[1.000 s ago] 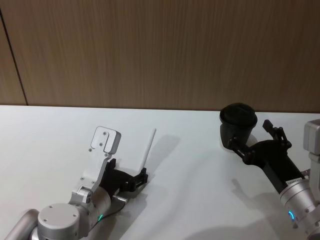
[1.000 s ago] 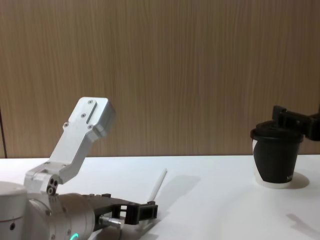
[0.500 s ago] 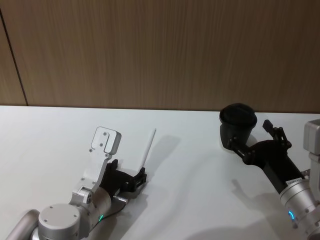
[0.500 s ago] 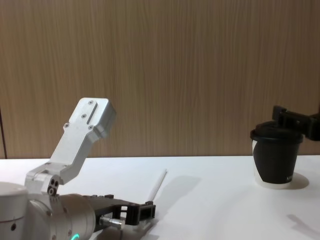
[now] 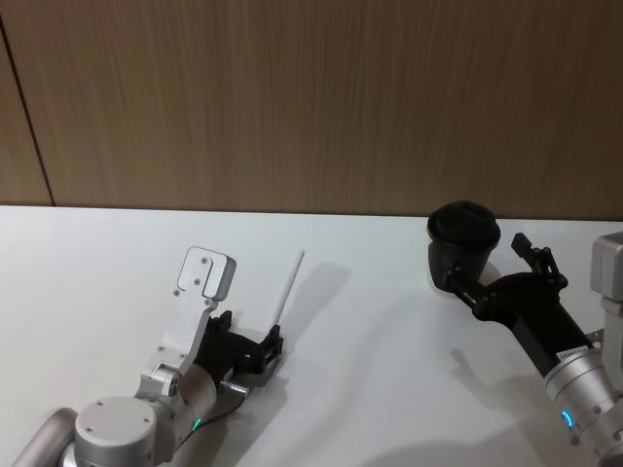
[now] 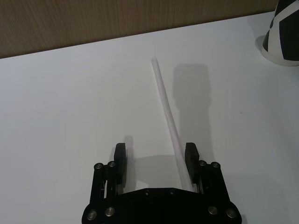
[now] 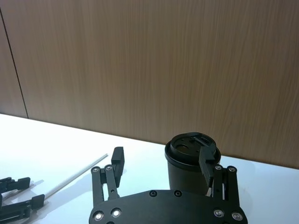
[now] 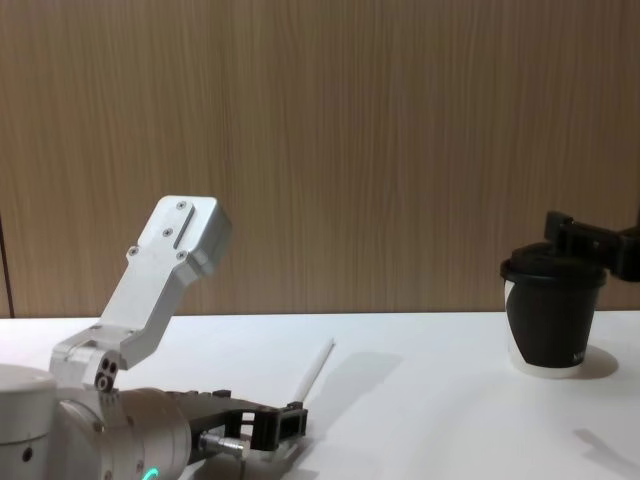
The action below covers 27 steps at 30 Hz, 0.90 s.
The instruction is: Pick up the straw with one hand, pass it to the other hand, and insert it into the cup.
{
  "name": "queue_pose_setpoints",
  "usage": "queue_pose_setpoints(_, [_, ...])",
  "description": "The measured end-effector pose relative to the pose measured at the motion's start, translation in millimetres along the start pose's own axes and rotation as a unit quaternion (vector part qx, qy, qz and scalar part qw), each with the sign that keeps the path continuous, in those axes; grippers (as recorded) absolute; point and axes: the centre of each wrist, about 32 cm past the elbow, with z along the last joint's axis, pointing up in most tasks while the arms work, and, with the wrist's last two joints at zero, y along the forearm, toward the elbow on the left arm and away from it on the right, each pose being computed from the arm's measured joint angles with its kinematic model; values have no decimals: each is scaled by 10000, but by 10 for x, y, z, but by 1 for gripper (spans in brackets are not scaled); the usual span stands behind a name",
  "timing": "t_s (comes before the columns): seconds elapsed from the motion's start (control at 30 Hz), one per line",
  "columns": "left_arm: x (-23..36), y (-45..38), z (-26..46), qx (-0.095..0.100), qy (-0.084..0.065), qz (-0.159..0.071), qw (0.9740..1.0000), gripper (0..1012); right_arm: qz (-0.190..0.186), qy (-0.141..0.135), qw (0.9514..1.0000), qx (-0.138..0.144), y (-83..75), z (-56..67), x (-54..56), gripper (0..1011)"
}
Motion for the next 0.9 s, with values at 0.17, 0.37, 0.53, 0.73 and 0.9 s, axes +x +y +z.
queue_pose_setpoints(0.17, [0, 0, -1, 2, 0, 0, 10000, 764, 0, 0, 10000, 0, 0, 0, 0, 1001])
queue_pose_setpoints(0.37, [0, 0, -1, 4, -1, -1, 10000, 728, 0, 0, 10000, 0, 0, 0, 0, 1001])
queue_pose_setpoints(0.53, [0, 0, -1, 5, -1, -1, 10000, 692, 0, 0, 10000, 1, 0, 0, 0, 1001])
queue_pose_setpoints(0.73, [0, 0, -1, 6, -1, -1, 10000, 656, 0, 0, 10000, 0, 0, 0, 0, 1001])
queue_pose_setpoints(0.9, [0, 0, -1, 7, -1, -1, 10000, 614, 0, 0, 10000, 0, 0, 0, 0, 1001])
